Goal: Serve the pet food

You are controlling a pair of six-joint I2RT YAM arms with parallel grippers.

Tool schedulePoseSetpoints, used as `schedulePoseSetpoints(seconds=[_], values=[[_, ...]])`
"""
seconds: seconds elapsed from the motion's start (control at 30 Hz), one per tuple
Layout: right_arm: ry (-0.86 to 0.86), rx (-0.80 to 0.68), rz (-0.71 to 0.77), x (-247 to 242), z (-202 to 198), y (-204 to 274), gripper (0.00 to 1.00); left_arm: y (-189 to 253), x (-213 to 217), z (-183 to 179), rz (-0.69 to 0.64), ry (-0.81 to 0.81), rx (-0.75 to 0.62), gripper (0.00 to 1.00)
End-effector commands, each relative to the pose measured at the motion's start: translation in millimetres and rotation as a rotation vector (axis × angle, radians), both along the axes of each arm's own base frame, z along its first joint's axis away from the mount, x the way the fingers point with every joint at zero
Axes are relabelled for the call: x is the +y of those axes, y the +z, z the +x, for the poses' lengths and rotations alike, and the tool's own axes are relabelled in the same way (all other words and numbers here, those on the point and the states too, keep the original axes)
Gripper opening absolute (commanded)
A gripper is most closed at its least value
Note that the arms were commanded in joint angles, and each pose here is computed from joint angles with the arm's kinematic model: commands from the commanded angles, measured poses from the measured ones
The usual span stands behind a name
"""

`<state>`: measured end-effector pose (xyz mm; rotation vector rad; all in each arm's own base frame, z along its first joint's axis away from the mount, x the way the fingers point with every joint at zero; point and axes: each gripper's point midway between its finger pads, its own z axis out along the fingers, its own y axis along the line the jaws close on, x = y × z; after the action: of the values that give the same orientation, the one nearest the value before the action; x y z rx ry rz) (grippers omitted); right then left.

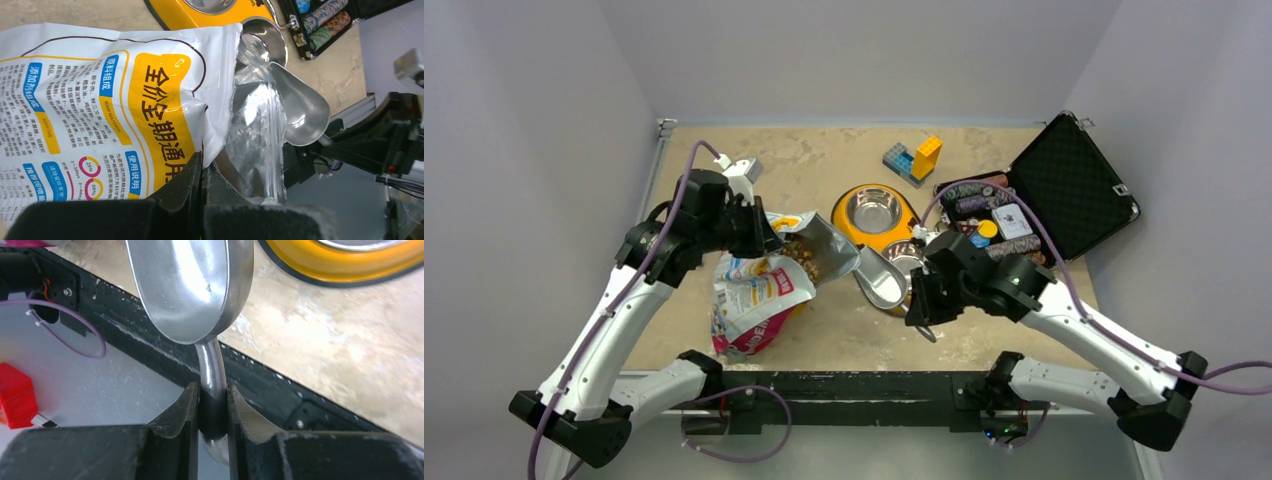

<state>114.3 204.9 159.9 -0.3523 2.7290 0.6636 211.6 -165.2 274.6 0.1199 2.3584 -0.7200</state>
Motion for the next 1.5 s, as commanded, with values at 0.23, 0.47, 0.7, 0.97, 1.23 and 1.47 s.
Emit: schedulePoseSetpoints(seconds=[0.23,0.47,0.7,0.97,1.23,1.47], values=[[-0.072,-0.217,-0.38,-87.4,-4.8,81.0,0.0,45.7,-41.8,-5.3,-0.256,-0.133,-0.062,0.0],[0.056,-0.342,-0.27,-62.0,2.1,111.1,0.0,46.7,-39.0,-11.7,-0.224,-0.153,-0.061,0.0],[0.235,-0.312,-0.225,-16.8,-2.2,112.1,0.0,47.7,-52.2,-19.5,-0.244,-0.209,-0.043,0.0],[0.341,-0.239,-0.295,14.6,-1.6,89.8,0.0,53.8,-71.3,-35.9,-0.273,-0.284,-0.041,0.0],[0.309,-0.234,-0.556,6.6,25.1,76.4,0.0,57.9,-78.2,-41.8,-0.301,-0.295,-0.032,0.0],[0.352,-0.262,-0.577,26.1,35.8,77.4,0.0,52.0,-86.4,-38.3,-0.348,-0.28,-0.003,0.0]])
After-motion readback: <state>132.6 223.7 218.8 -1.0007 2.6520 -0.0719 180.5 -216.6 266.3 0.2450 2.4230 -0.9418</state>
